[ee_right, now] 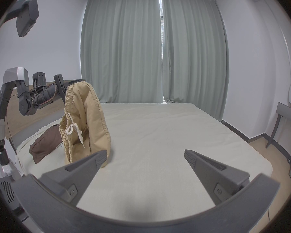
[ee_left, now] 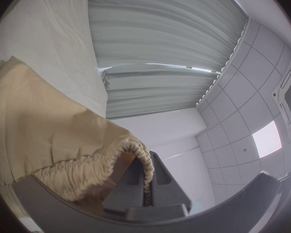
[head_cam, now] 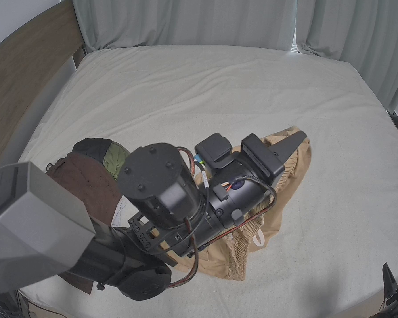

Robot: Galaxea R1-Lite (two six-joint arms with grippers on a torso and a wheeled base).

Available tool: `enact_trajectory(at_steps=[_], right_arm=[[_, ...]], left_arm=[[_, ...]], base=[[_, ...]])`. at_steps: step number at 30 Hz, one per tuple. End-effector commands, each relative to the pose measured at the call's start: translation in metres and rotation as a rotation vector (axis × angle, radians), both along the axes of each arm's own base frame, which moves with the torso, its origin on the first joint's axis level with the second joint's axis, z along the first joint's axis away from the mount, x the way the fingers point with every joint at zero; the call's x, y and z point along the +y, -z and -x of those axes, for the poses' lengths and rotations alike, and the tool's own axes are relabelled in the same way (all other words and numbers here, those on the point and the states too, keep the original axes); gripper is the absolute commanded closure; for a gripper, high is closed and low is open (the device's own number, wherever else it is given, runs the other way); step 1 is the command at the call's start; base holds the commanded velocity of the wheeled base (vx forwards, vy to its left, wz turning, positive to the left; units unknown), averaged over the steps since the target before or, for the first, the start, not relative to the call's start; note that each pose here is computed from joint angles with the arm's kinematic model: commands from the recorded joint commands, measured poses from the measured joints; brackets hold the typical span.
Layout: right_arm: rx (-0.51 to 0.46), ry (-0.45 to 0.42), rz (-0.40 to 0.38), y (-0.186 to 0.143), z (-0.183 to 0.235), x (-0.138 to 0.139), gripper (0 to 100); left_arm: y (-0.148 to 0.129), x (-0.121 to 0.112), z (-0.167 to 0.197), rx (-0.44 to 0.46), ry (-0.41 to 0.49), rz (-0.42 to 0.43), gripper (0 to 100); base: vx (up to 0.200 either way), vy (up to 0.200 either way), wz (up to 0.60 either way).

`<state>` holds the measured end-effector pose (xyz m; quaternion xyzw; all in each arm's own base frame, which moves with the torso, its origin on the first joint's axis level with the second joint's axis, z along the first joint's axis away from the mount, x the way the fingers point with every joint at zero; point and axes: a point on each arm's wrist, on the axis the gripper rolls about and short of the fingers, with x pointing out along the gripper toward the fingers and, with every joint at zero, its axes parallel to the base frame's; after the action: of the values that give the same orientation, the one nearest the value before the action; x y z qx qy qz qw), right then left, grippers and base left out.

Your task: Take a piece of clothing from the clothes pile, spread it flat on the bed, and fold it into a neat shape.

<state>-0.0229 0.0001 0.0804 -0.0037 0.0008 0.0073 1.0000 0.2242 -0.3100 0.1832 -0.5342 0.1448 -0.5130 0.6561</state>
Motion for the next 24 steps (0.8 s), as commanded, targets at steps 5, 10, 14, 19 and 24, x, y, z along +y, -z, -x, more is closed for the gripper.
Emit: enact_trajectory(at_steps=[5, 10, 14, 19, 24], right_arm=[[0.006, -0.001, 0.000, 0.005, 0.000, 0.000, 0], [0.006, -0.001, 0.000, 0.005, 0.000, 0.000, 0], [0.006, -0.001, 0.000, 0.005, 0.000, 0.000, 0], [0.006, -0.001, 0.000, 0.005, 0.000, 0.000, 0], [0.006, -0.001, 0.000, 0.005, 0.000, 0.000, 0]], left_arm=[[-0.031, -0.010, 0.015, -0.047, 0.064, 0.114, 100], [-0.056, -0.011, 0.023, -0.077, 0.092, 0.190, 100], [-0.072, -0.013, 0.030, -0.092, 0.113, 0.246, 100], [-0.081, -0.006, 0.038, -0.076, 0.127, 0.270, 100], [-0.035, 0.011, 0.019, -0.032, 0.042, 0.111, 100]], base=[[0.000, 0.000, 0.00], [0.000, 0.000, 0.00], [0.000, 0.000, 0.00], [0.000, 0.000, 0.00], [0.000, 0.000, 0.00]])
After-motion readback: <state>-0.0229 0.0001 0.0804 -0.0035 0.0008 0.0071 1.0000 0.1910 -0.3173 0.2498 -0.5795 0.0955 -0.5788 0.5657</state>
